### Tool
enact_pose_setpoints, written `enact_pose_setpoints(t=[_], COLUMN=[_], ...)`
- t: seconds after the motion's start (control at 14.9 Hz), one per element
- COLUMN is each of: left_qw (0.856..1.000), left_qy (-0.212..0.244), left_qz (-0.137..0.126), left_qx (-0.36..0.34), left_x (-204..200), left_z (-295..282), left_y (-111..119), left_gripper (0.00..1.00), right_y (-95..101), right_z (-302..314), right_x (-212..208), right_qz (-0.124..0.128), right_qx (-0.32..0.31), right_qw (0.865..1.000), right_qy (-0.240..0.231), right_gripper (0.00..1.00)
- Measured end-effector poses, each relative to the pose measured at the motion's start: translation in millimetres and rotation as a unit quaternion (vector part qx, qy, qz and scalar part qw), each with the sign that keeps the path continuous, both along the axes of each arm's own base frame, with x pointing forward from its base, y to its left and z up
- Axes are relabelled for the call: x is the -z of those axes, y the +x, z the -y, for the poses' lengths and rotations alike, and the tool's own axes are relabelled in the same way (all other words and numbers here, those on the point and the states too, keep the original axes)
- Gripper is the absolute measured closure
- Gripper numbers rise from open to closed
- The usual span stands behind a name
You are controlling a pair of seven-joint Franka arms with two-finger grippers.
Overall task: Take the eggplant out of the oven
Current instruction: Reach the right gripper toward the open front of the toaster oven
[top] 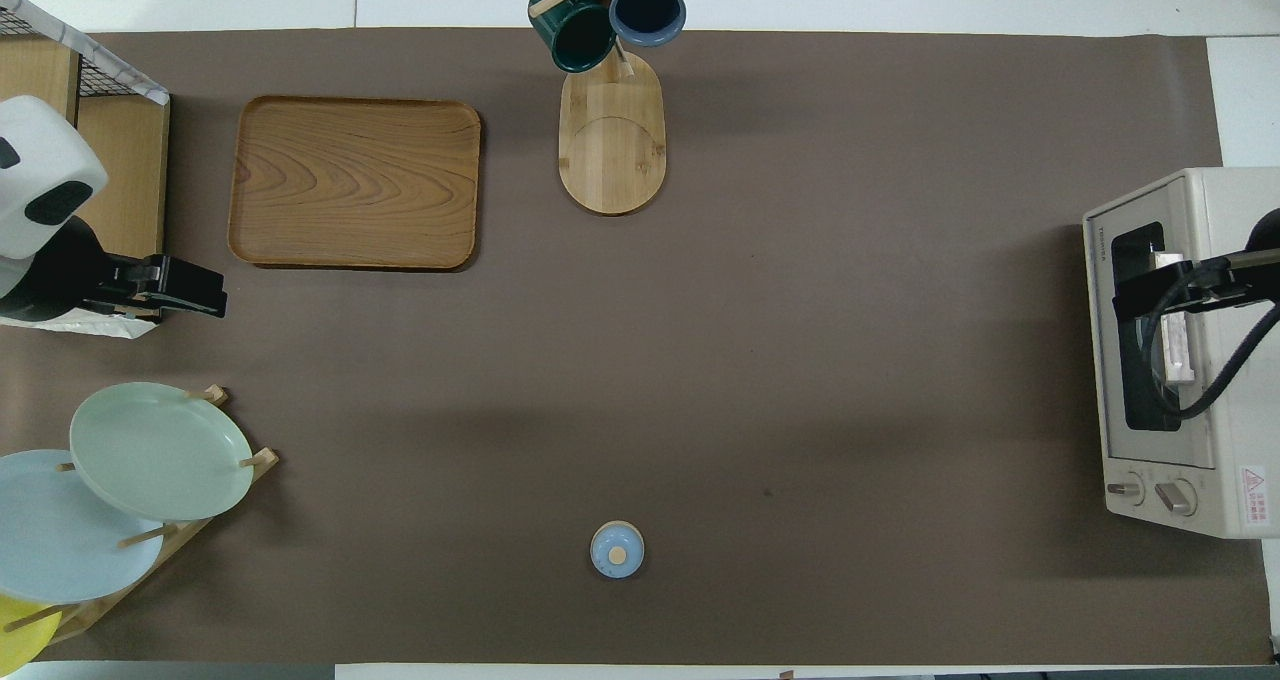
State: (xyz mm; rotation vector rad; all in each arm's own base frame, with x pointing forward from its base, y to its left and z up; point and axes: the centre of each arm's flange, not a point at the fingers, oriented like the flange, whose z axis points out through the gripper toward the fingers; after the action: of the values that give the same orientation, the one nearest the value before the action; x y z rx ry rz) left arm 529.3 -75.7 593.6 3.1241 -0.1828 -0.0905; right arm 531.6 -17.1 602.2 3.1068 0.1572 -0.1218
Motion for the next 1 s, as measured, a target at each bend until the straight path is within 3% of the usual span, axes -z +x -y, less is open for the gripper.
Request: enact_pose_setpoints(t=[0.74, 0.87, 1.0], left_qw=[1.0, 1.0, 1.0], left_qy=[0.0, 0.0, 0.0], left_qz=[0.0, 0.0, 0.0], left_qx=[0.0, 0.0, 0.0], left_x=[0, 0, 0], left_z=[0, 0, 0], left_y=[0, 0, 0], left_gripper=[0.0, 0.0, 0.0], right_y=[1.0, 6.9, 6.4], right_z=[1, 1, 1], right_x=[1, 6, 15], right_qz=[0.005, 0.028, 0.028], right_qx=[0.003, 0.003, 0.0], right_qw=[1.0, 1.0, 1.0], right_qy=[0.008, 0.008, 0.008], right_gripper=[0.0, 0.21, 0.43])
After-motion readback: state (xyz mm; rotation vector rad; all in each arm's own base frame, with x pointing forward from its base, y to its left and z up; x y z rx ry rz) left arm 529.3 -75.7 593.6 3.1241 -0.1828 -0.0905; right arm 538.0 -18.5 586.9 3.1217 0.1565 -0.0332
